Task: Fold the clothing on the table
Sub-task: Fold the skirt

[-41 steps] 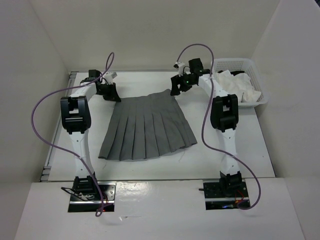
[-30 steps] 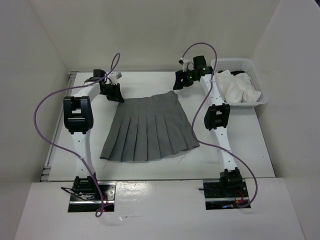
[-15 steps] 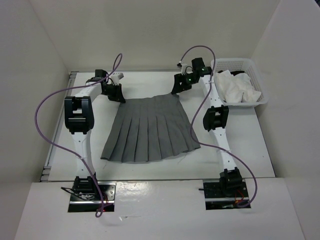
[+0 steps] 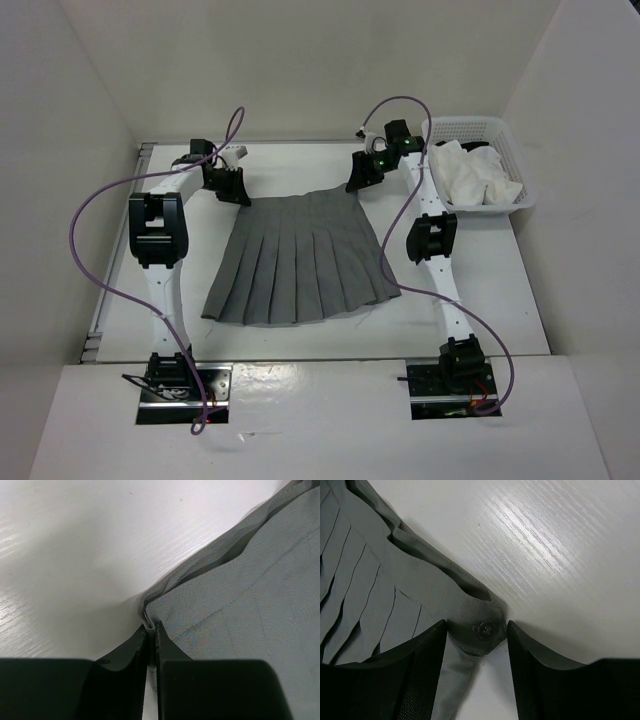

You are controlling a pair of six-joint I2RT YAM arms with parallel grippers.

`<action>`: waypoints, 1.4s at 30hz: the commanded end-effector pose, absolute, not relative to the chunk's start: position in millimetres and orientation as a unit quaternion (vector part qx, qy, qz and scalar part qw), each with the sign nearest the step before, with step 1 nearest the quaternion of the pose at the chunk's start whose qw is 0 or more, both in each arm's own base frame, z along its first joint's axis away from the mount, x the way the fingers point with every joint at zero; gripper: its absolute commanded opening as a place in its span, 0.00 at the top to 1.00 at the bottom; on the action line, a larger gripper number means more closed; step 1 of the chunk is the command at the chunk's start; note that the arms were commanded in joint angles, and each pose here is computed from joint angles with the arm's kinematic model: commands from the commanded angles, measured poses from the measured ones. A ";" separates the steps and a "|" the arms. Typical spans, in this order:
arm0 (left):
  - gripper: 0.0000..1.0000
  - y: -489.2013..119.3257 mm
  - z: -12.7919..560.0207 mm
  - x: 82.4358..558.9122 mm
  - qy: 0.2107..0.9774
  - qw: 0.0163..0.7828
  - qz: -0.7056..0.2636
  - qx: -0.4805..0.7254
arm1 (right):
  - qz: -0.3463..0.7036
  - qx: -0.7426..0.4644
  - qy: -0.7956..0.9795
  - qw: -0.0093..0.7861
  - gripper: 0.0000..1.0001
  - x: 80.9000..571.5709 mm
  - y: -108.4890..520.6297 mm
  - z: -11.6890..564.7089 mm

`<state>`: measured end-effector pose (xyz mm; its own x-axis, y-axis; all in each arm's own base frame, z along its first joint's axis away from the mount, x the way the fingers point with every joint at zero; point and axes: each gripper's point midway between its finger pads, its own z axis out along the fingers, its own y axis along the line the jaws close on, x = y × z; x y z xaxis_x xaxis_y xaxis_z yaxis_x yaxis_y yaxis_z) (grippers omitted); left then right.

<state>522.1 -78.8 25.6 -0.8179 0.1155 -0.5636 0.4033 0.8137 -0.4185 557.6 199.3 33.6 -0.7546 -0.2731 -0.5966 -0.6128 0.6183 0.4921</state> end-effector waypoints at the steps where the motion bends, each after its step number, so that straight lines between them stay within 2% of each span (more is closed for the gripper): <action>1: 0.87 -80.1 22.7 510.5 0.918 0.251 -0.269 0.151 | 0.363 -0.242 0.877 0.202 0.43 544.5 196.5 7.3; 18: 0.87 -83.3 17.3 506.9 0.915 0.238 -0.282 0.161 | 0.383 -0.243 0.868 0.201 0.46 543.5 212.7 3.7; 23: 0.87 -89.3 16.9 507.9 0.913 0.238 -0.287 0.166 | 0.387 -0.243 0.866 0.201 0.51 543.6 213.9 0.1; 25: 0.87 -89.0 16.2 506.1 0.913 0.235 -0.287 0.169 | 0.388 -0.241 0.866 0.203 0.54 545.2 214.4 0.7; 28: 0.87 -90.3 20.2 508.7 0.910 0.240 -0.290 0.171 | 0.388 -0.239 0.866 0.205 0.66 546.8 214.9 1.4; 31: 0.87 -90.3 20.2 508.7 0.910 0.240 -0.290 0.171 | 0.388 -0.239 0.866 0.205 0.78 546.8 214.9 1.4; 32: 0.87 -90.3 22.4 509.3 0.910 0.240 -0.290 0.171 | 0.388 -0.239 0.866 0.205 0.85 546.8 214.9 1.4; 35: 0.91 -90.0 25.5 512.4 0.908 0.246 -0.288 0.177 | 0.377 -0.239 0.870 0.210 1.00 549.5 212.4 4.0; 38: 0.97 -89.5 51.0 519.3 0.901 0.271 -0.282 0.188 | 0.353 -0.247 0.872 0.234 1.00 556.2 206.9 29.8; 42: 1.00 -89.0 92.5 531.3 0.886 0.315 -0.270 0.206 | 0.294 -0.264 0.875 0.279 1.00 567.4 192.2 72.5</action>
